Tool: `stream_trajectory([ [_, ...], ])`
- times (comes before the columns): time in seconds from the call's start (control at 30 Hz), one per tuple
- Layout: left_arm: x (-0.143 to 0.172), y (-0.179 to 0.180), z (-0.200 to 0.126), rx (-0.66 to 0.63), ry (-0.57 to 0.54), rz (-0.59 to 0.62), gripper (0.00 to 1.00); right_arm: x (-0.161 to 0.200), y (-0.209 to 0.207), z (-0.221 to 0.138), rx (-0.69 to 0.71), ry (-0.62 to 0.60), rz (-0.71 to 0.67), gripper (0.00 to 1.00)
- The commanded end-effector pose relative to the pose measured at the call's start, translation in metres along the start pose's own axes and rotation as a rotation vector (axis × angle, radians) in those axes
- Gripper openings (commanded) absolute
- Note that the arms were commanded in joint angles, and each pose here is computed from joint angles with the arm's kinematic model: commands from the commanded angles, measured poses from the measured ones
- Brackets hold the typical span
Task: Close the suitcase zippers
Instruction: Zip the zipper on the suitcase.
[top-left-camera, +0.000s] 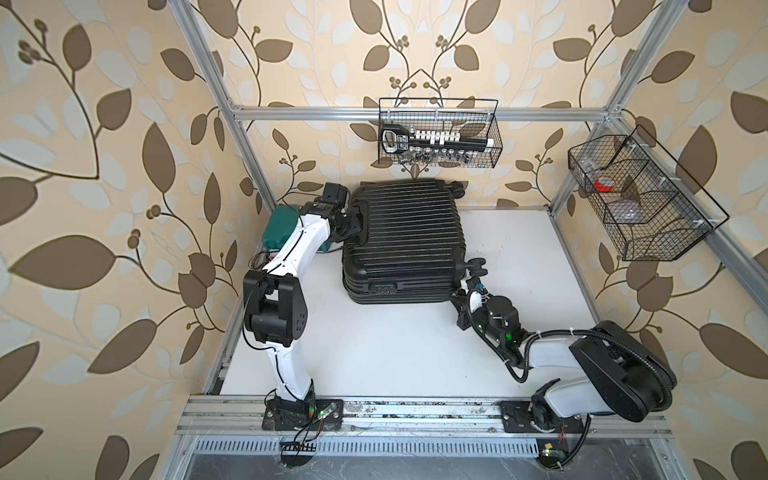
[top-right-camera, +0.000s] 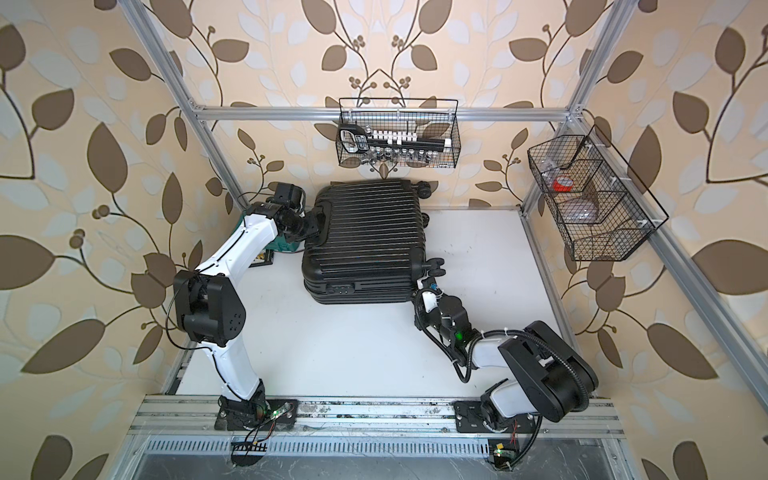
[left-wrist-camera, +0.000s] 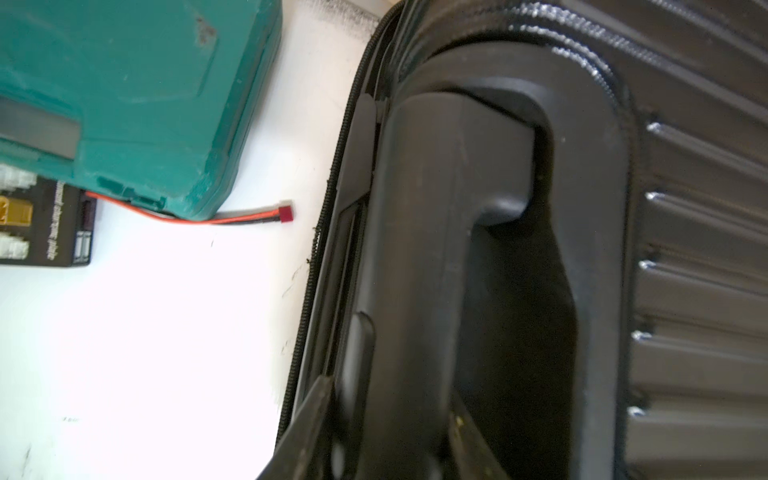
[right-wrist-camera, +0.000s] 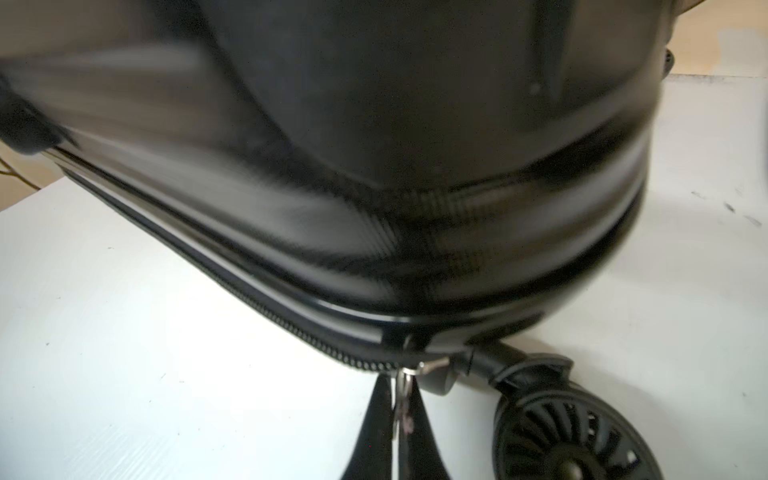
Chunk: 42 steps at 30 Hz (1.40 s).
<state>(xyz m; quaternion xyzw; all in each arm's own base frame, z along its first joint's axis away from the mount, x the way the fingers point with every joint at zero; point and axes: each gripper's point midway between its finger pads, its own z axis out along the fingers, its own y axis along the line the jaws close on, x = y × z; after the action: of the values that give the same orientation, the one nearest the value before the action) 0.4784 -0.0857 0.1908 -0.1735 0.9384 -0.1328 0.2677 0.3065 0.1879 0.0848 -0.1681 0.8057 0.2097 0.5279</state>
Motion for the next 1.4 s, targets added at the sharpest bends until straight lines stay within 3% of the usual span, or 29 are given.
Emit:
stream_trajectory([
  [0.0, -0.017, -0.021, -0.035, 0.083, -0.084, -0.292, 0.22, -0.021, 0.039, -0.01, -0.155, -0.074, -0.08, 0.0],
  [0.23, -0.017, -0.033, -0.042, 0.114, -0.103, -0.281, 0.18, -0.019, 0.053, -0.018, -0.209, -0.054, -0.115, 0.0],
  [0.53, -0.05, -0.03, -0.066, 0.057, -0.243, -0.194, 0.15, -0.011, 0.055, -0.025, -0.211, -0.007, -0.146, 0.0],
  [0.77, -0.064, -0.039, -0.076, 0.079, -0.29, -0.145, 0.12, -0.009, 0.061, -0.03, -0.239, -0.001, -0.153, 0.0],
  [1.17, -0.061, -0.039, -0.066, 0.077, -0.296, -0.177, 0.12, -0.017, 0.101, -0.049, -0.452, -0.032, -0.206, 0.0],
  [1.37, -0.068, -0.039, -0.072, 0.07, -0.326, -0.188, 0.08, -0.021, 0.102, -0.054, -0.449, -0.034, -0.214, 0.0],
])
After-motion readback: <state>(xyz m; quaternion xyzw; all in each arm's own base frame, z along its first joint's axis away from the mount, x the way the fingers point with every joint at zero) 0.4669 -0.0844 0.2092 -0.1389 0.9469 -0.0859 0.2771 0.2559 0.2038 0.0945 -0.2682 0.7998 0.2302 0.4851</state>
